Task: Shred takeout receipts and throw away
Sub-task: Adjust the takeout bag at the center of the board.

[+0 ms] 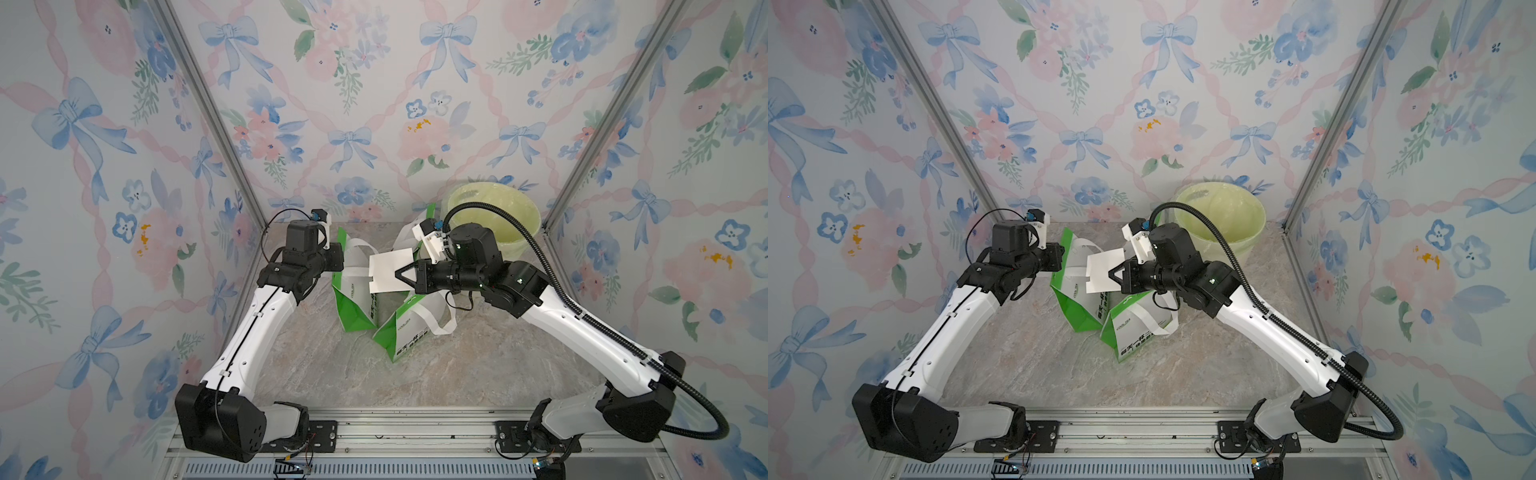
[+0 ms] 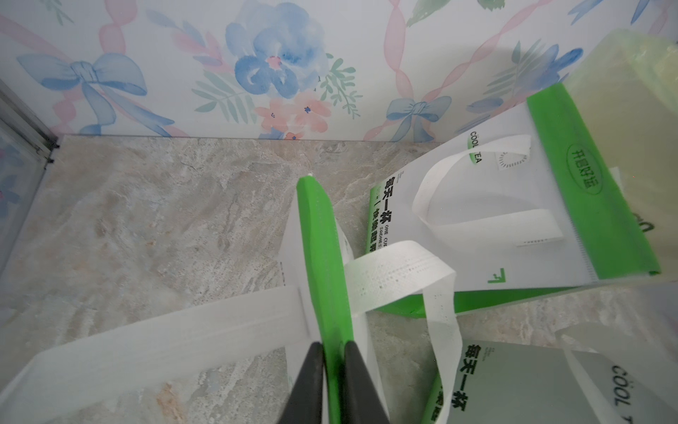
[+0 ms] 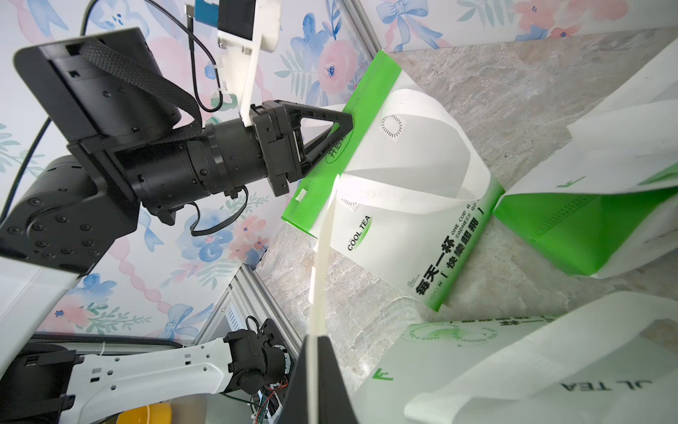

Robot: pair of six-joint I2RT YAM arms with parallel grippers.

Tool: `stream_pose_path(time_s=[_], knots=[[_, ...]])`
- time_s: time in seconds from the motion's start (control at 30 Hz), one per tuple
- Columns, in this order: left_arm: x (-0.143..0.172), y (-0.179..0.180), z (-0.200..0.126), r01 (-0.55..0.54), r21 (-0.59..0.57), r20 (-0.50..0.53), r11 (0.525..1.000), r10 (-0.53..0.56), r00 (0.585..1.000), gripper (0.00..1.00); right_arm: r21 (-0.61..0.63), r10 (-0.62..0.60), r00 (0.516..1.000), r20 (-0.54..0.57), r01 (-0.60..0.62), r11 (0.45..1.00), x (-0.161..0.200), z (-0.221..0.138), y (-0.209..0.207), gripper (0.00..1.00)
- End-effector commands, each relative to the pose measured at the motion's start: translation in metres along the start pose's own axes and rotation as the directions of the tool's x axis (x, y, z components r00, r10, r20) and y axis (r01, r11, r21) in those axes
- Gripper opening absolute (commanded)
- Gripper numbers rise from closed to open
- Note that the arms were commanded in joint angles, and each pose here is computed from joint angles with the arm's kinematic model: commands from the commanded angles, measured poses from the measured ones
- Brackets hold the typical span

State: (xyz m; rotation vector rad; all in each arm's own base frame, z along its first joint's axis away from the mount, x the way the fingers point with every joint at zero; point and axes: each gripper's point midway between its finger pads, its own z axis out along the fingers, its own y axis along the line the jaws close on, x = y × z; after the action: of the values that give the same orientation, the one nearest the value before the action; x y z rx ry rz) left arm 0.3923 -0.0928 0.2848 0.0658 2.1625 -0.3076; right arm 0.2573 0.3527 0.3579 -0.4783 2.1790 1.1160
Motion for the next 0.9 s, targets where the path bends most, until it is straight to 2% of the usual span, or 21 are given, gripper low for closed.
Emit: stream_pose_path(time_s=[0.0, 0.07, 0.2, 0.63, 0.67, 0.77, 0.87], knots=[[-0.002, 0.004, 0.001, -0.009, -0.028, -0.001, 1.000, 0.009, 1.000, 0.03, 0.018, -0.009, 1.000, 0.011, 0.009, 1.000, 0.000, -0.009, -0.005, 0.00], [-0.011, 0.008, -0.007, -0.015, -0.060, 0.030, 0.998, 0.017, 0.999, 0.00, 0.019, -0.009, 1.000, 0.012, 0.008, 1.000, 0.000, -0.010, -0.005, 0.00], [-0.028, 0.020, -0.025, -0.036, -0.146, 0.071, 0.989, 0.047, 0.996, 0.00, 0.022, -0.005, 1.000, 0.011, 0.005, 1.000, 0.000, -0.010, -0.006, 0.00], [0.009, 0.031, 0.002, -0.042, -0.157, -0.045, 0.987, 0.035, 0.998, 0.00, 0.022, -0.002, 1.000, 0.007, 0.002, 1.000, 0.000, -0.008, -0.005, 0.00], [0.010, 0.031, 0.004, -0.041, -0.159, -0.049, 0.986, 0.034, 0.998, 0.09, 0.023, -0.001, 1.000, 0.006, 0.001, 1.000, 0.001, -0.008, -0.006, 0.00], [0.012, 0.032, 0.003, -0.043, -0.157, -0.052, 0.987, 0.035, 0.998, 0.26, 0.026, -0.001, 1.000, 0.005, 0.001, 1.000, 0.001, -0.008, -0.006, 0.00], [0.007, 0.030, 0.000, -0.042, -0.151, -0.038, 0.988, 0.037, 0.999, 0.38, 0.026, -0.004, 1.000, 0.006, 0.004, 1.000, 0.001, -0.010, -0.006, 0.00]])
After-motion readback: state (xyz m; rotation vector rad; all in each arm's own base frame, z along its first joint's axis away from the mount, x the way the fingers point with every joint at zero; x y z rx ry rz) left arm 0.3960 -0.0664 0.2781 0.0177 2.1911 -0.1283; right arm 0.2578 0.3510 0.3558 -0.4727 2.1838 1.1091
